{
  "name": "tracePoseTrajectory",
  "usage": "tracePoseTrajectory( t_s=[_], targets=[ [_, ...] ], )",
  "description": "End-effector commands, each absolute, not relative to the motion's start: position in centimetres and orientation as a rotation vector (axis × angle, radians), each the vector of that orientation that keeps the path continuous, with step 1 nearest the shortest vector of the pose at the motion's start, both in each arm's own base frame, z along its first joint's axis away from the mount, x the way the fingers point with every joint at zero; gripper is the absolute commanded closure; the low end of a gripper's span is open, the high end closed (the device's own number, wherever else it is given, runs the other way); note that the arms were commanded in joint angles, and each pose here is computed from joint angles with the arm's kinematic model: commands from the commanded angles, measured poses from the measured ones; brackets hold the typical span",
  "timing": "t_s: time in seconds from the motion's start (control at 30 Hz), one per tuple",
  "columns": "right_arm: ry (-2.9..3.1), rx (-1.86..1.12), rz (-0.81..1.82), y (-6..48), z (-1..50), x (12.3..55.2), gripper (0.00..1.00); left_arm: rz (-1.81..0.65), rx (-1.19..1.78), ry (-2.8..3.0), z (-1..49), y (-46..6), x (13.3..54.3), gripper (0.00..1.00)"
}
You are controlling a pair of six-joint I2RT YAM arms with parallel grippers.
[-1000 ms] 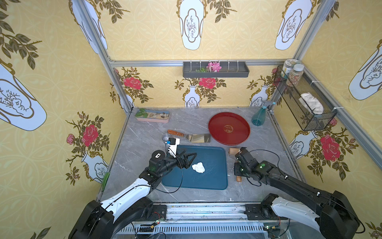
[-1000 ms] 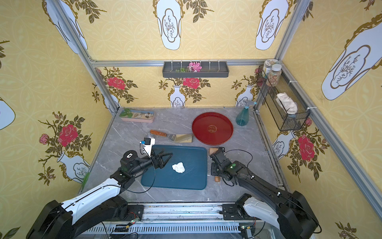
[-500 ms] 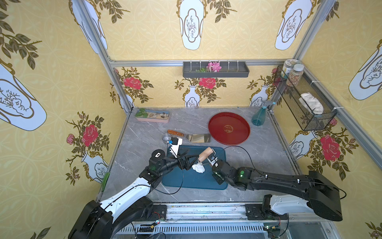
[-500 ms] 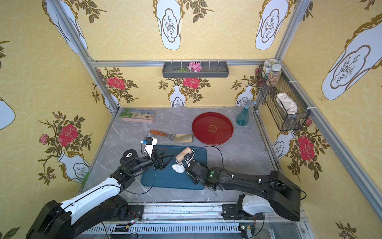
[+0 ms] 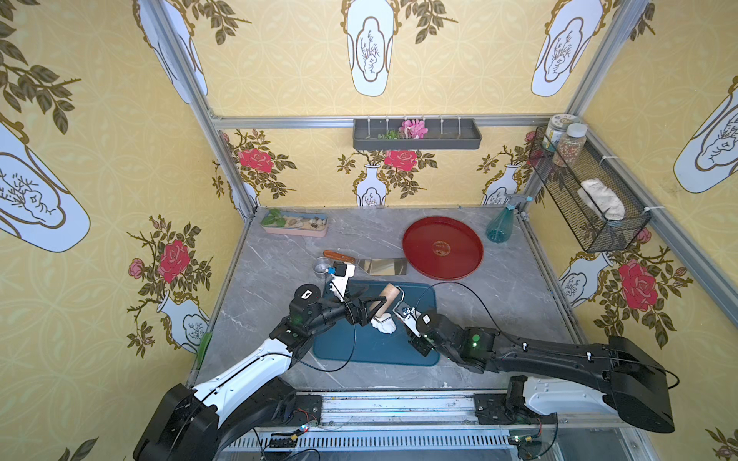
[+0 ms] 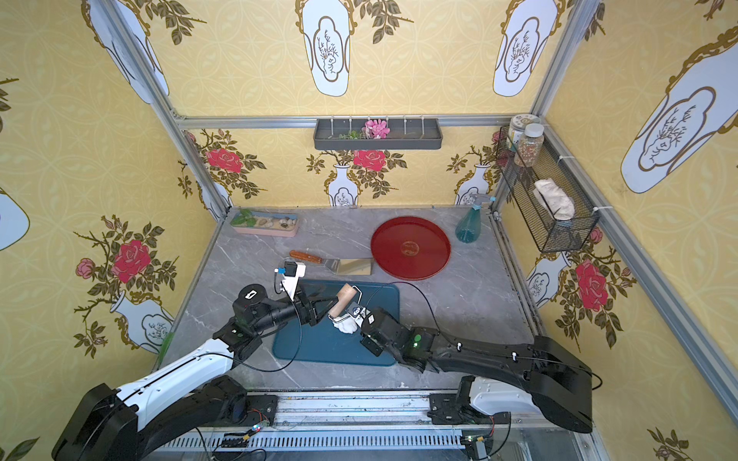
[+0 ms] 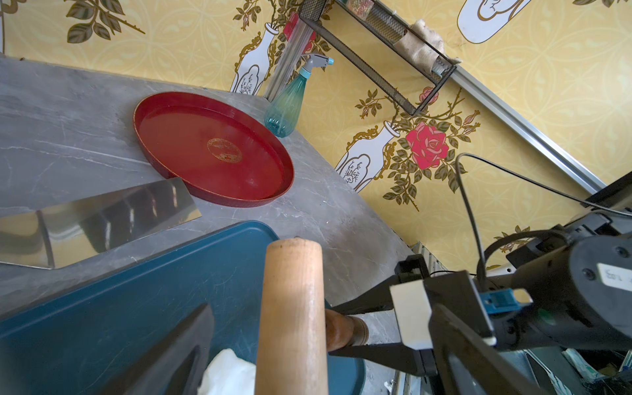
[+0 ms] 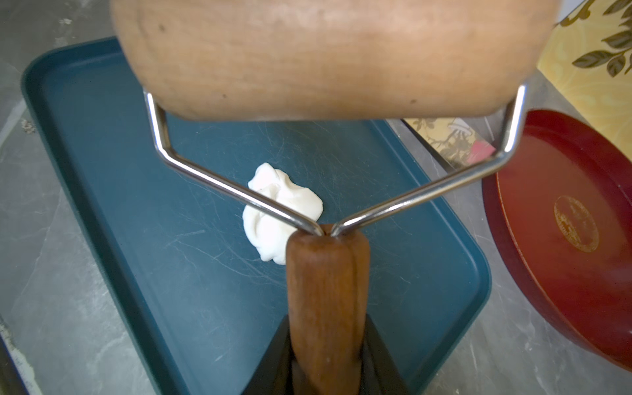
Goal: Roll out the dumpling wrappers from the dough
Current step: Pick up the rolling pin from the center of the board.
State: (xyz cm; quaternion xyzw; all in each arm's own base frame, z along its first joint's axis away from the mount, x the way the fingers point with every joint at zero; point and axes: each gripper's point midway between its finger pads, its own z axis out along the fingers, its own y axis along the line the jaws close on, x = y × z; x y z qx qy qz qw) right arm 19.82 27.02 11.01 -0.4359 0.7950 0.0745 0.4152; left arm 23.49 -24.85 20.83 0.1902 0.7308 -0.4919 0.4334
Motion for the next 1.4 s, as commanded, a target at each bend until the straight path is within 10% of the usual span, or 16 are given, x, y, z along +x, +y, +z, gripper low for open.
tracePoseTrajectory(
  t_s=[0.0,0.33,1.37],
  targets=[
    [1.873,-1.103,0.224,28.1,13.2,20.2,1.0,-1.248,0.452,1.873,20.7,-25.1,23.6,0.0],
    [1.722,-1.19,0.276,29.1,14.0,19.3,1.0,-1.299,0.371,2.091,20.6,-25.7,23.8,0.02],
    [1.283,-1.445,-0.059,29.1,12.8,19.9,1.0,-1.239,0.447,2.331,18.7,-26.8,21.4,0.52]
  ],
)
